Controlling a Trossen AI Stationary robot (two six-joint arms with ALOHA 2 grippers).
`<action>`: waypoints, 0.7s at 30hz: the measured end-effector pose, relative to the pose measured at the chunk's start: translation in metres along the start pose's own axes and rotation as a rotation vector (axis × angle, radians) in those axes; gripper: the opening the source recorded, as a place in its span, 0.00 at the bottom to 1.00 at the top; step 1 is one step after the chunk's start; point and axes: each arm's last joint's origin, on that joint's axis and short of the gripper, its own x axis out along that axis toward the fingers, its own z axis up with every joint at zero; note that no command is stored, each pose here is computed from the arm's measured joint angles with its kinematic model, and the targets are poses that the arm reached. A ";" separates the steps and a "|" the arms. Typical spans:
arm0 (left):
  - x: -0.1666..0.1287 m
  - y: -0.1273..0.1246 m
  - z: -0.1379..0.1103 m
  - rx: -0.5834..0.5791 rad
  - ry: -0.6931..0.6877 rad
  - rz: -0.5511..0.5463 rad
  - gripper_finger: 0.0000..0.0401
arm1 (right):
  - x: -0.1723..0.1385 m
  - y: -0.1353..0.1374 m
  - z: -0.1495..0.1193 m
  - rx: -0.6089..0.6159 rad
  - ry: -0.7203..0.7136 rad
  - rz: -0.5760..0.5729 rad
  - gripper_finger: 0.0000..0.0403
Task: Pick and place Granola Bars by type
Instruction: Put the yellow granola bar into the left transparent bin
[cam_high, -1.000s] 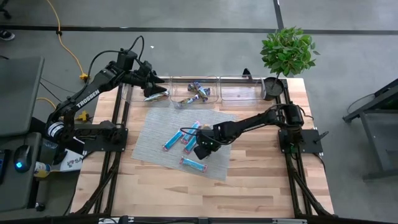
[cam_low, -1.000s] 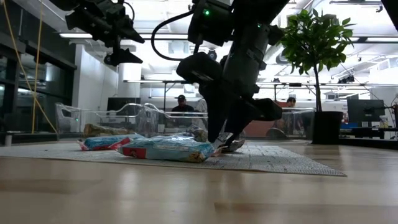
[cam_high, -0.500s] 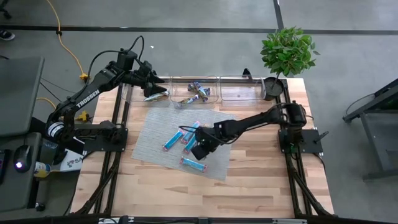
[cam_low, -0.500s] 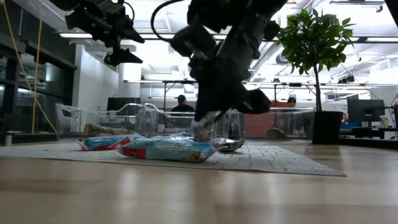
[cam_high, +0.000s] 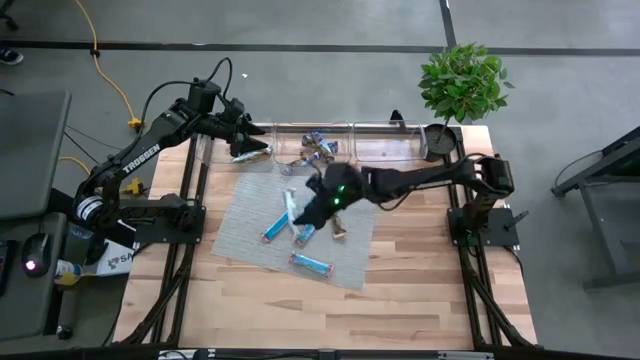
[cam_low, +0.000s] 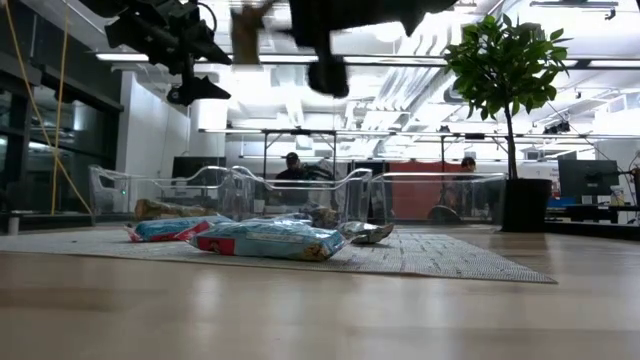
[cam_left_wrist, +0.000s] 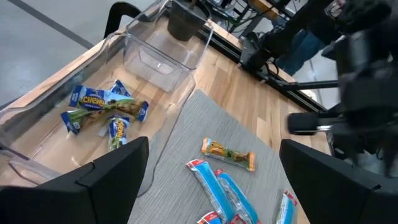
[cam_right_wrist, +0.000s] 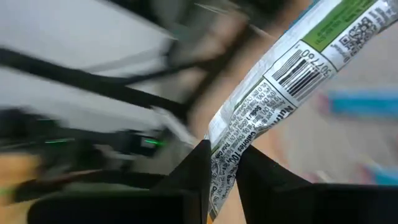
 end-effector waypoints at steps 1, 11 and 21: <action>0.000 0.000 0.000 0.000 0.000 0.000 0.89 | -0.002 0.005 0.006 -0.036 -0.019 0.076 0.13; 0.000 0.000 0.000 0.000 0.000 -0.002 0.89 | -0.053 0.069 0.036 -0.619 -0.244 0.909 0.13; -0.002 -0.009 0.011 -0.013 -0.063 -0.290 0.89 | -0.073 0.067 0.047 -0.715 -0.317 0.991 0.13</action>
